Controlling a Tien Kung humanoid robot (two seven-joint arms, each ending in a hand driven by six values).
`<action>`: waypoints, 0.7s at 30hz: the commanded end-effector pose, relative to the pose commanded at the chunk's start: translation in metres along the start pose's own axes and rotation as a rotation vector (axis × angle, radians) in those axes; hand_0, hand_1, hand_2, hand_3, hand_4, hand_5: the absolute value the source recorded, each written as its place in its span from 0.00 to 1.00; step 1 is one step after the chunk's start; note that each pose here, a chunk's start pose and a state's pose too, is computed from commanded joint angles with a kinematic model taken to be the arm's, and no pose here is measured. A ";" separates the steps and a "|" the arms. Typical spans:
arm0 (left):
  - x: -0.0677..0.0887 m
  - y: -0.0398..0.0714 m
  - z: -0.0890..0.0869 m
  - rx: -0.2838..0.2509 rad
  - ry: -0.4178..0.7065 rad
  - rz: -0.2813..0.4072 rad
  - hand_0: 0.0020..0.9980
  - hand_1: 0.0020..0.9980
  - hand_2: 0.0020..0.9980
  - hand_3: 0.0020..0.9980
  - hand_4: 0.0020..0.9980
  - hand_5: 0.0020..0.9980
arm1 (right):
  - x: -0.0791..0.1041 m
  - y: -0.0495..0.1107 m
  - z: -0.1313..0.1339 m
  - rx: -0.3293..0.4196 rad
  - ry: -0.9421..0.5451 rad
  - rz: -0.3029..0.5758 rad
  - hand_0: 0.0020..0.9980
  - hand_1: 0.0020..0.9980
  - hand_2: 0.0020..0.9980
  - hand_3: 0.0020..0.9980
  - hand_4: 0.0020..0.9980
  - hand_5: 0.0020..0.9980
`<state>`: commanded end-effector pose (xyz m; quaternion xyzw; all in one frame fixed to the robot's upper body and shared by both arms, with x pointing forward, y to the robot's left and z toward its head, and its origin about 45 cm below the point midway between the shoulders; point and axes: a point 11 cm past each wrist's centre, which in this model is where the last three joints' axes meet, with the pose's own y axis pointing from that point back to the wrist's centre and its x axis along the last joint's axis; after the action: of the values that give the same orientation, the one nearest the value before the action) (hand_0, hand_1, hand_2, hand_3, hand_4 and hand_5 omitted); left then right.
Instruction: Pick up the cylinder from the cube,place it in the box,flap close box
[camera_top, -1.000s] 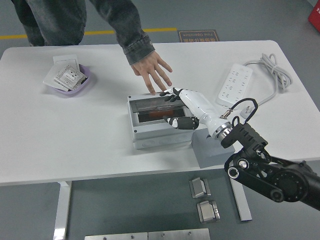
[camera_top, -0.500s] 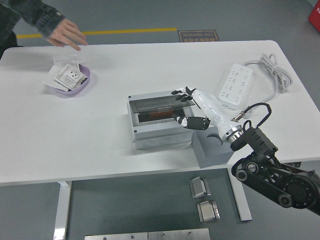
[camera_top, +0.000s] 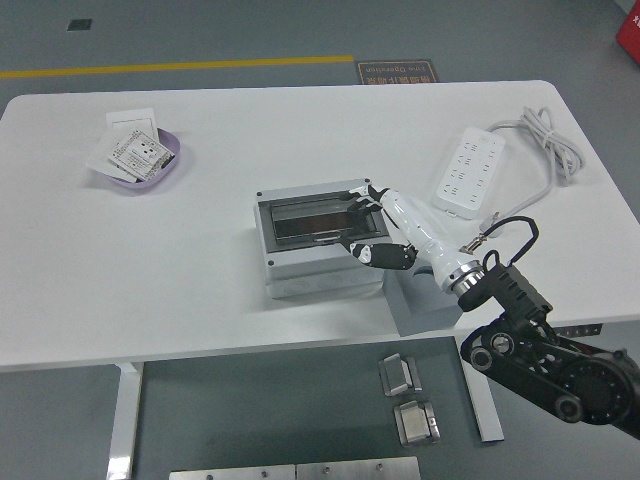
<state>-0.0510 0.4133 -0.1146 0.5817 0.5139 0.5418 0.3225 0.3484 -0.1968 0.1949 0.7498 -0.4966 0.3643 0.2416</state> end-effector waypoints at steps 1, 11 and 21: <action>0.000 0.000 0.000 0.000 0.000 0.000 0.64 0.64 0.52 0.61 0.67 0.32 | 0.003 0.001 0.001 -0.003 0.003 0.010 0.65 0.59 0.65 0.73 0.75 0.17; -0.001 -0.001 -0.003 0.006 0.000 -0.001 0.64 0.64 0.52 0.61 0.67 0.32 | 0.020 0.026 0.021 -0.069 -0.069 0.148 0.63 0.59 0.64 0.72 0.74 0.18; -0.005 -0.001 -0.006 0.009 -0.001 -0.009 0.64 0.64 0.52 0.61 0.67 0.32 | 0.040 0.065 0.048 -0.136 -0.263 0.408 0.63 0.58 0.64 0.71 0.74 0.19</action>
<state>-0.0569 0.4075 -0.1162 0.5810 0.5188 0.5377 0.3227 0.3129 -0.2790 0.1967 0.6569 -0.6883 0.2707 0.1465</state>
